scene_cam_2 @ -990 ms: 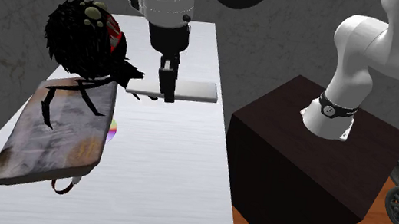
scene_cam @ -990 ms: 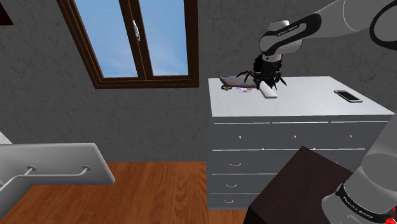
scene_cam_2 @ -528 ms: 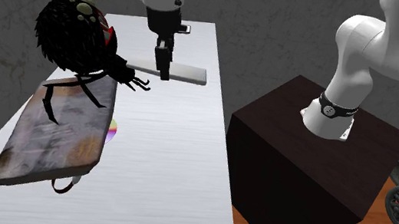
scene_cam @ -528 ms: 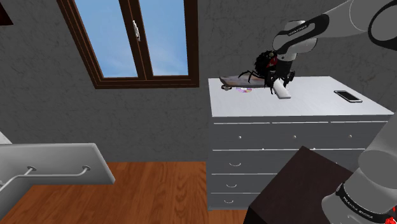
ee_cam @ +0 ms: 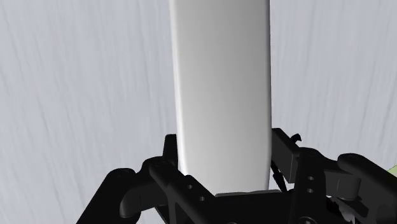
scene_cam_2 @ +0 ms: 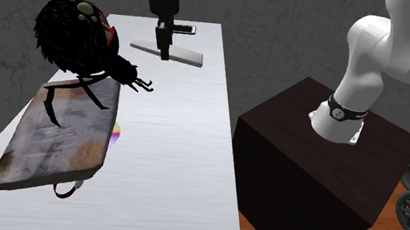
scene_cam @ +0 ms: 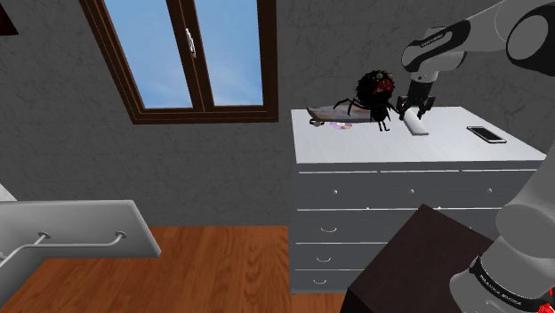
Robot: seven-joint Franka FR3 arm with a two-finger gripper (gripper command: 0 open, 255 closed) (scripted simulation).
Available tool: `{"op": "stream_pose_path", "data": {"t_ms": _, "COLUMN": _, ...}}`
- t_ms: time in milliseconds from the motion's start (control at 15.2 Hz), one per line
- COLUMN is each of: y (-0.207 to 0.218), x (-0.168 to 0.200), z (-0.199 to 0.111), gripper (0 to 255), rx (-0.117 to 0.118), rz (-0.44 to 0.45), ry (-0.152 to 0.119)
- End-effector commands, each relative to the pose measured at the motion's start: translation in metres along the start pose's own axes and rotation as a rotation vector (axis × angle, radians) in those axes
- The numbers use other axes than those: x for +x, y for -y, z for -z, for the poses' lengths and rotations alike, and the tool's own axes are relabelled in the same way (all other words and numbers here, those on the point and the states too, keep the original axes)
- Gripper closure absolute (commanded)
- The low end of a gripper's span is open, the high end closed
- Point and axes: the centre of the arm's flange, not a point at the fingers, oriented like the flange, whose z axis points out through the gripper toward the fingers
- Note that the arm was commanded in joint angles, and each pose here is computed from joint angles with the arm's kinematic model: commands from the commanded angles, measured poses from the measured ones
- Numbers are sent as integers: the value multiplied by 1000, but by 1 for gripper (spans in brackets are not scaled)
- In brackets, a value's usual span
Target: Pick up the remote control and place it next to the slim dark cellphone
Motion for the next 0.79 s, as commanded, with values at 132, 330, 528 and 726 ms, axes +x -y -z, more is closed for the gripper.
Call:
{"op": "stream_pose_path", "data": {"t_ms": 132, "y": -52, "x": 10, "z": 2, "gripper": 255, "rx": 0, "rz": 1, "ry": 0}}
{"op": "stream_pose_path", "data": {"t_ms": 330, "y": -90, "x": 20, "z": 2, "gripper": 255, "rx": 0, "rz": 1, "ry": 0}}
{"op": "stream_pose_path", "data": {"t_ms": 528, "y": -129, "x": 29, "z": 2, "gripper": 255, "rx": 0, "rz": 1, "ry": 0}}
{"op": "stream_pose_path", "data": {"t_ms": 726, "y": -167, "x": 38, "z": 2, "gripper": 255, "rx": 0, "rz": 1, "ry": 0}}
